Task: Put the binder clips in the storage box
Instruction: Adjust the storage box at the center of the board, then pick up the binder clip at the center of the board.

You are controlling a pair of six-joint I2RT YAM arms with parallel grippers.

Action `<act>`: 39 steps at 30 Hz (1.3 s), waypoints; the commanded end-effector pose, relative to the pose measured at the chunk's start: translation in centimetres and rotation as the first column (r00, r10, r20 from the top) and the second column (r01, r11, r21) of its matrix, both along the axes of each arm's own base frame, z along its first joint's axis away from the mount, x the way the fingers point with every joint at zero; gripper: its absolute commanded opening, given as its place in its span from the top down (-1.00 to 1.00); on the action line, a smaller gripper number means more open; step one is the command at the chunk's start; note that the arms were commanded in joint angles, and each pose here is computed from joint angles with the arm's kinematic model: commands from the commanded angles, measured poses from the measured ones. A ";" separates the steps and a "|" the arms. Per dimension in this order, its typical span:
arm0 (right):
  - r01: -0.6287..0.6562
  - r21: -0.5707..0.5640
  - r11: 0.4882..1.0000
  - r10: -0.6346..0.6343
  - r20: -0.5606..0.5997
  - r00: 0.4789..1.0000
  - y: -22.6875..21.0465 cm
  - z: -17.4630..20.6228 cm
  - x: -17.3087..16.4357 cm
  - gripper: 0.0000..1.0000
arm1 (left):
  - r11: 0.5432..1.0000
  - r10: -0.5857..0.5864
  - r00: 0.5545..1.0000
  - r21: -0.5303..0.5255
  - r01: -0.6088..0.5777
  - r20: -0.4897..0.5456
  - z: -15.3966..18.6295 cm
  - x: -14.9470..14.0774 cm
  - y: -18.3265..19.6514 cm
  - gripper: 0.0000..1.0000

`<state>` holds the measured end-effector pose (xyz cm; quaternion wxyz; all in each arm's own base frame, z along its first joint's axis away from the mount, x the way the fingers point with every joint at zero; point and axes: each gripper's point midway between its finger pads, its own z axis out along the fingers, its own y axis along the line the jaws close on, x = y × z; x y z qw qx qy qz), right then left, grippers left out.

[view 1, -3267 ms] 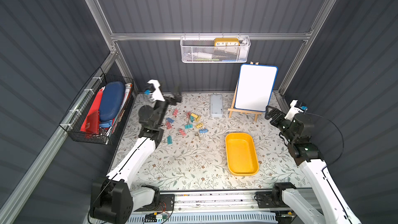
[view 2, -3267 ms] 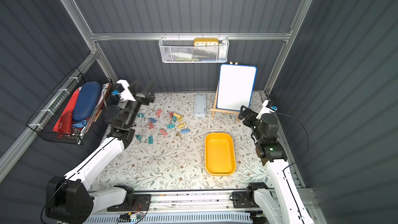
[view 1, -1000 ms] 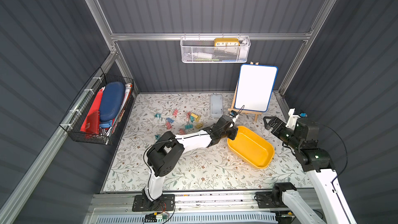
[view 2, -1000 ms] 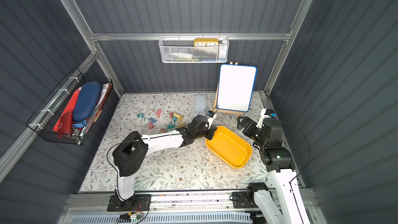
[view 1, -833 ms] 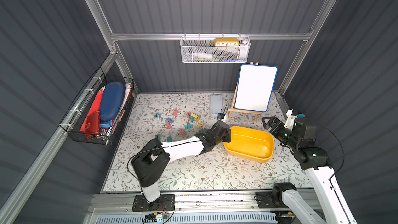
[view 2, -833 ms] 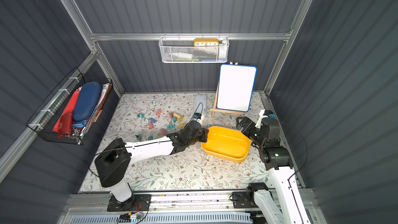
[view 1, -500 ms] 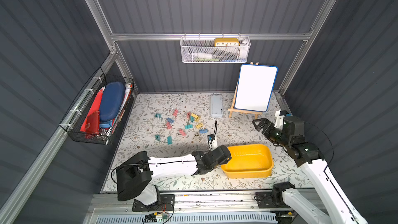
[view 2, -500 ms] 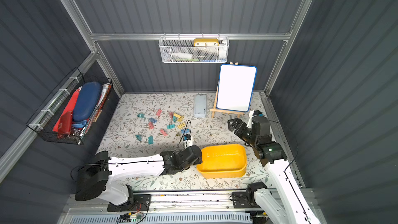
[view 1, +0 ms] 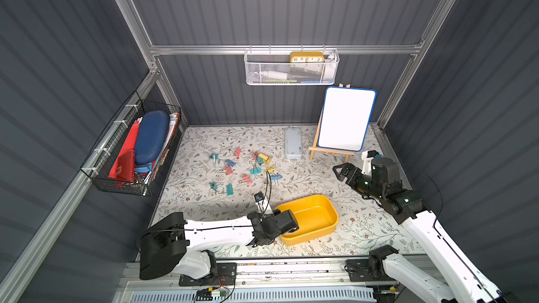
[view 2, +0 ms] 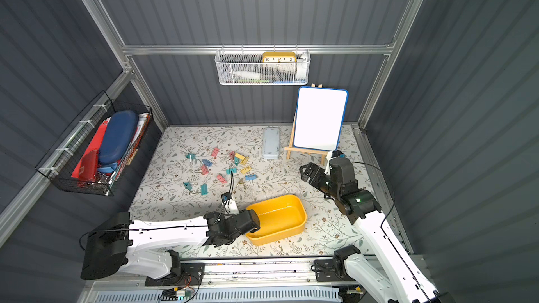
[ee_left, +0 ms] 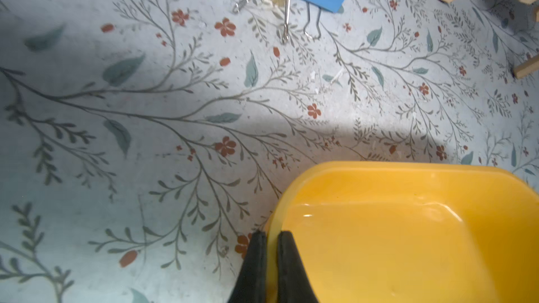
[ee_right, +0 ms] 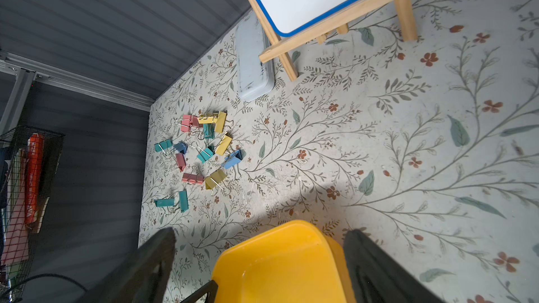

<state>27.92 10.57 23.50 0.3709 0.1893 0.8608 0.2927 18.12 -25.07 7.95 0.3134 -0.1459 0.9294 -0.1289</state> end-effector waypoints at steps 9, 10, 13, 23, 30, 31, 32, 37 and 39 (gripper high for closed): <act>0.007 -0.008 1.000 -0.007 0.024 1.000 -0.1 0.2 0.2 -0.90 | 0.986 0.086 0.977 -0.159 -0.055 0.196 8.2 1.2 3.6 0.31; 0.008 -0.006 1.000 -0.008 0.025 1.000 -0.1 0.3 0.2 -0.89 | 0.982 0.087 0.975 -0.185 -0.048 0.206 8.7 1.1 3.8 0.29; 0.001 -0.009 1.000 -0.001 0.032 0.999 0.0 0.4 0.4 -0.89 | 0.968 0.105 0.967 -0.249 -0.045 0.234 10.4 1.0 4.6 0.15; -0.429 -0.160 0.889 0.420 -0.089 0.903 10.7 -0.9 1.9 -0.74 | 0.940 0.238 0.771 -0.340 -0.030 0.591 27.9 2.2 12.6 -0.33; -0.555 -0.200 0.808 0.525 -0.186 0.831 16.9 -4.7 4.2 -0.72 | 0.981 -0.132 0.773 -0.030 0.192 0.621 25.0 8.1 4.5 -0.97; -0.561 -0.202 0.803 0.533 -0.181 0.827 17.5 -5.0 4.5 -0.72 | 0.971 -0.183 0.791 -0.016 0.237 0.584 22.8 10.7 3.8 -0.99; -0.570 -0.212 0.794 0.544 -0.171 0.821 18.1 -5.5 5.1 -0.73 | 0.963 -0.189 0.777 -0.040 0.265 0.600 22.0 13.0 4.1 -0.99; -0.651 -0.350 0.673 0.644 -0.154 0.749 19.7 -7.6 6.9 -0.74 | 0.968 -0.160 0.668 -0.018 0.251 0.726 25.3 17.6 7.8 -0.99; -0.677 -0.409 0.611 0.679 -0.169 0.714 20.1 -8.7 7.1 -0.74 | 0.969 -0.180 0.669 0.012 0.248 0.722 24.9 20.5 10.1 -0.99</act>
